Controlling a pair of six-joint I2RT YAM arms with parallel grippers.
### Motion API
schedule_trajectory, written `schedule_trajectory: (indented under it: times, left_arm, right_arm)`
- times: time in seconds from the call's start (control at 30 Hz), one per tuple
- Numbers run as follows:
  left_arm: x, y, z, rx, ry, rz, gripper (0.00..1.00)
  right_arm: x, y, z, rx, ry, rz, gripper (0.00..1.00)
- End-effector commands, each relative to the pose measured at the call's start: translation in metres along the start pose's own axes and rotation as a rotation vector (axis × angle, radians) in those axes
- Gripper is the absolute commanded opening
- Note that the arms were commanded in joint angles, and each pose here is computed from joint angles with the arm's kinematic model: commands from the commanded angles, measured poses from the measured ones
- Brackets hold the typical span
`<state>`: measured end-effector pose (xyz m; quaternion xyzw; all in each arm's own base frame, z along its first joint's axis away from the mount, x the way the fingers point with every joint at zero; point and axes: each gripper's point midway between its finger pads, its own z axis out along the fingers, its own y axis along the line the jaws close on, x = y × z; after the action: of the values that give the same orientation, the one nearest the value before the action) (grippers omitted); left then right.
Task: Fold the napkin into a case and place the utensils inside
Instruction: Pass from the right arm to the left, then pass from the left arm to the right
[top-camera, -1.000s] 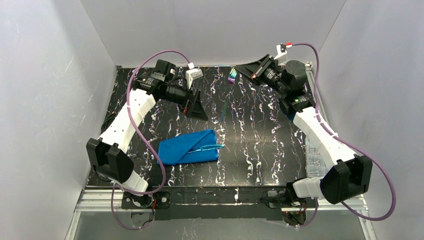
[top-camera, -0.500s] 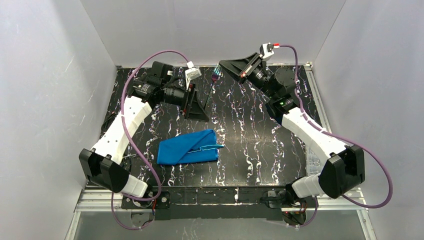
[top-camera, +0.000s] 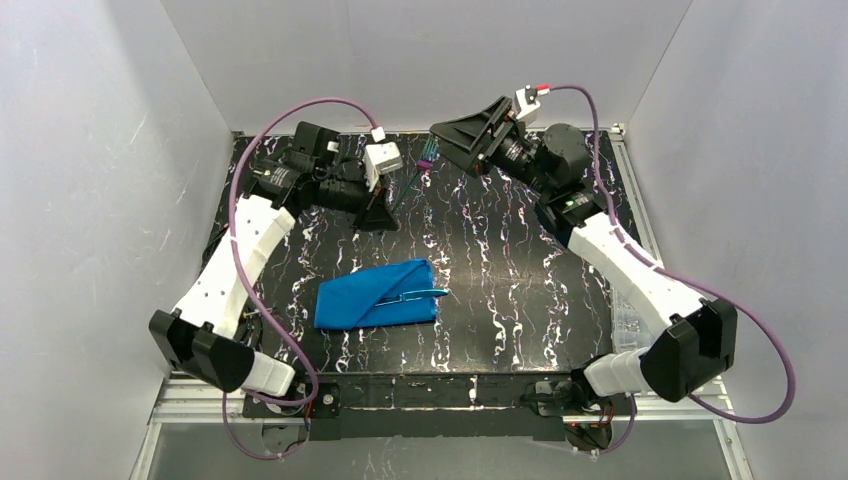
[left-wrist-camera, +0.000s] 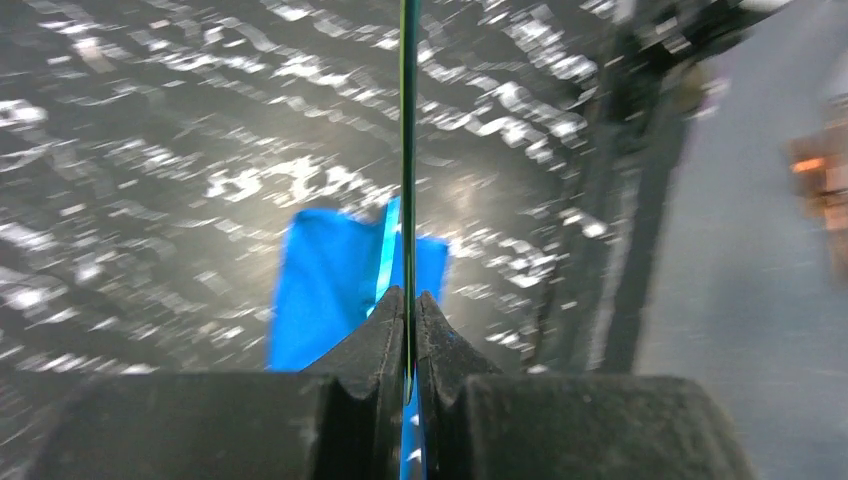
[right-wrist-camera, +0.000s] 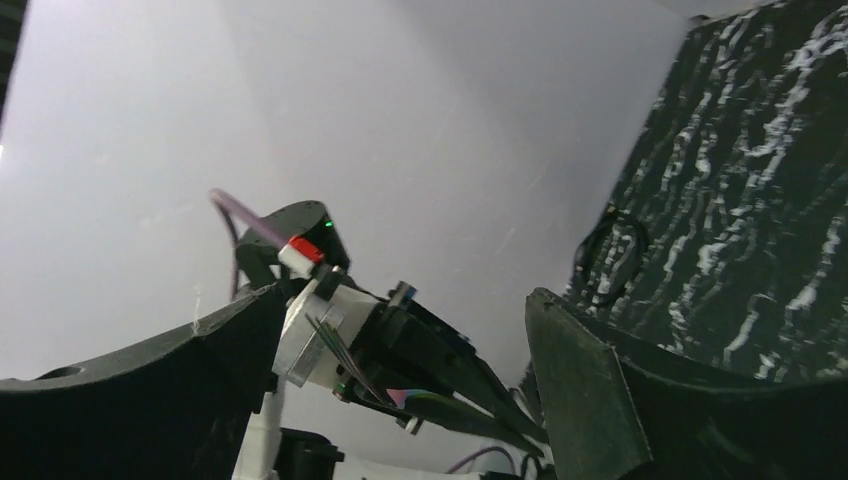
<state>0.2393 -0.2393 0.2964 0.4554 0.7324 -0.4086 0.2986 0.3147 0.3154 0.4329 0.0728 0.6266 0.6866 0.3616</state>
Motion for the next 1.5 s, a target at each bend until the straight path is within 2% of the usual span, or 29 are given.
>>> schedule_trajectory:
  times: [0.0, 0.17, 0.27, 0.33, 0.4, 0.53, 0.73, 0.93, 1.07, 1.23, 1.3, 1.47]
  left_arm:
    - [0.020, 0.049, -0.048, -0.364, 0.181, 0.416, 0.00]
    - [0.023, 0.112, -0.091, -0.749, 0.338, 0.872, 0.00]
    - [0.012, 0.130, -0.106, -0.930, 0.399, 1.158, 0.00]
    - [-0.001, 0.144, -0.116, -1.093, 0.429, 1.303, 0.00]
    - [-0.011, 0.149, -0.119, -1.168, 0.458, 1.388, 0.00]
    - [-0.031, 0.154, -0.127, -1.308, 0.495, 1.500, 0.00]
    - [-0.042, 0.154, -0.127, -1.357, 0.511, 1.586, 0.00]
    - [-0.040, 0.143, -0.122, -1.342, 0.473, 1.635, 0.00]
    - [-0.035, 0.137, -0.121, -1.328, 0.455, 1.658, 0.00]
    - [-0.037, 0.135, -0.122, -1.335, 0.438, 1.651, 0.00]
    - [-0.037, 0.133, -0.122, -1.335, 0.432, 1.653, 0.00]
    - [-0.038, 0.131, -0.125, -1.342, 0.426, 1.652, 0.00]
  right_arm:
    - [-0.004, 0.023, -0.035, 0.118, 0.072, -0.170, 0.99]
    - [0.002, -0.002, -0.068, 0.297, 0.191, -0.131, 0.99]
    - [0.009, -0.027, -0.073, 0.428, 0.254, -0.103, 0.99]
    - [0.012, -0.034, -0.073, 0.455, 0.238, -0.073, 0.97]
    - [0.027, -0.045, -0.070, 0.469, 0.260, -0.018, 0.91]
    - [0.069, -0.067, -0.057, 0.429, 0.322, 0.121, 0.82]
    - [0.109, -0.087, -0.035, 0.453, 0.401, 0.161, 0.77]
    - [0.101, -0.096, -0.014, 0.418, 0.340, 0.189, 0.72]
    - [0.100, -0.096, -0.002, 0.360, 0.322, 0.226, 0.64]
    - [0.100, -0.102, 0.002, 0.366, 0.323, 0.225, 0.55]
    - [0.099, -0.103, 0.005, 0.361, 0.320, 0.222, 0.48]
    - [0.100, -0.101, 0.010, 0.341, 0.319, 0.236, 0.19]
